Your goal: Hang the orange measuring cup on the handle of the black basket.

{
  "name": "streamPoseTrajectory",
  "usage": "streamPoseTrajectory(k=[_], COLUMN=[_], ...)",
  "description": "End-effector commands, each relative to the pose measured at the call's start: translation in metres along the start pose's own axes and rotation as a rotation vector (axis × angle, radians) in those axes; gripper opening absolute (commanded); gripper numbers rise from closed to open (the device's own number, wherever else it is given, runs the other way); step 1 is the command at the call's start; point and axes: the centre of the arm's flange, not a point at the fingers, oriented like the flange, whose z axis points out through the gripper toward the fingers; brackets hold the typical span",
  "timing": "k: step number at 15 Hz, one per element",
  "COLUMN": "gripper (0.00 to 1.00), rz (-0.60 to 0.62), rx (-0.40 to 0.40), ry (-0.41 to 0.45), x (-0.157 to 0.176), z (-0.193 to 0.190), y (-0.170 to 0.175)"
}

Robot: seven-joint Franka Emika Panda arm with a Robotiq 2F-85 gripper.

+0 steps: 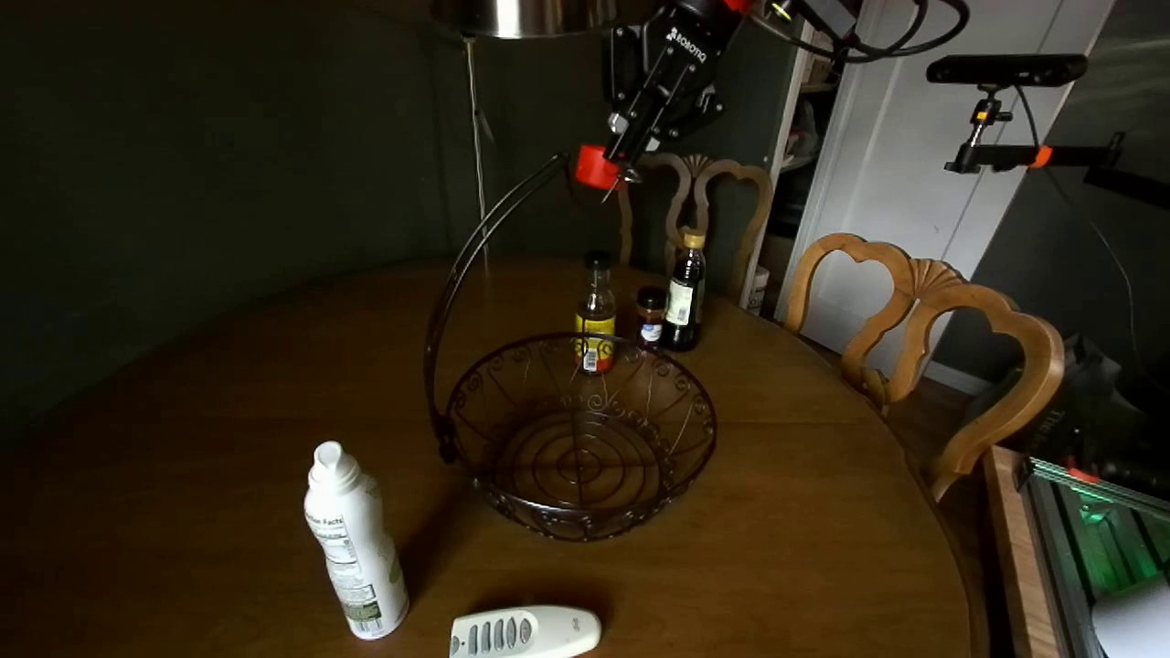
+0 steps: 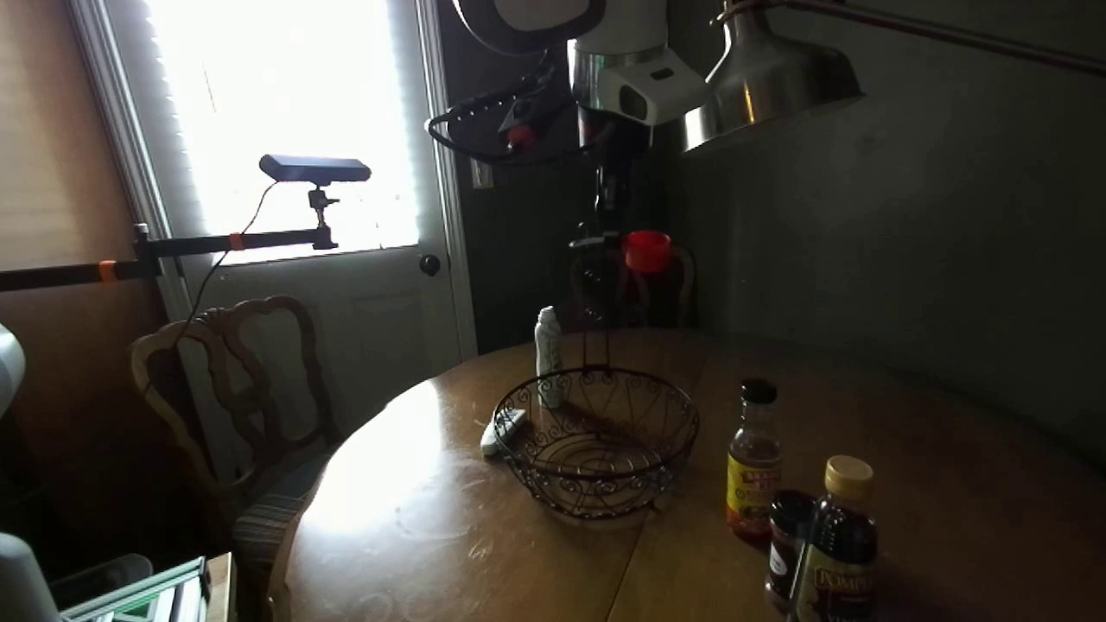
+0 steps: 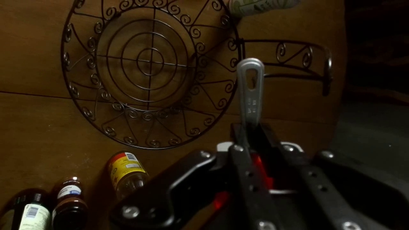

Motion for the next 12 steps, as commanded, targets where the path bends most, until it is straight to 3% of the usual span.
streamPoseTrajectory(k=[1,12], gripper=[0.04,0.04], rz=[0.035,0.033], rx=[0.026,0.023], ry=[-0.016,-0.011], x=[0.0015,0.0093], z=[0.0025,0.0072], y=[-0.0041,-0.0025])
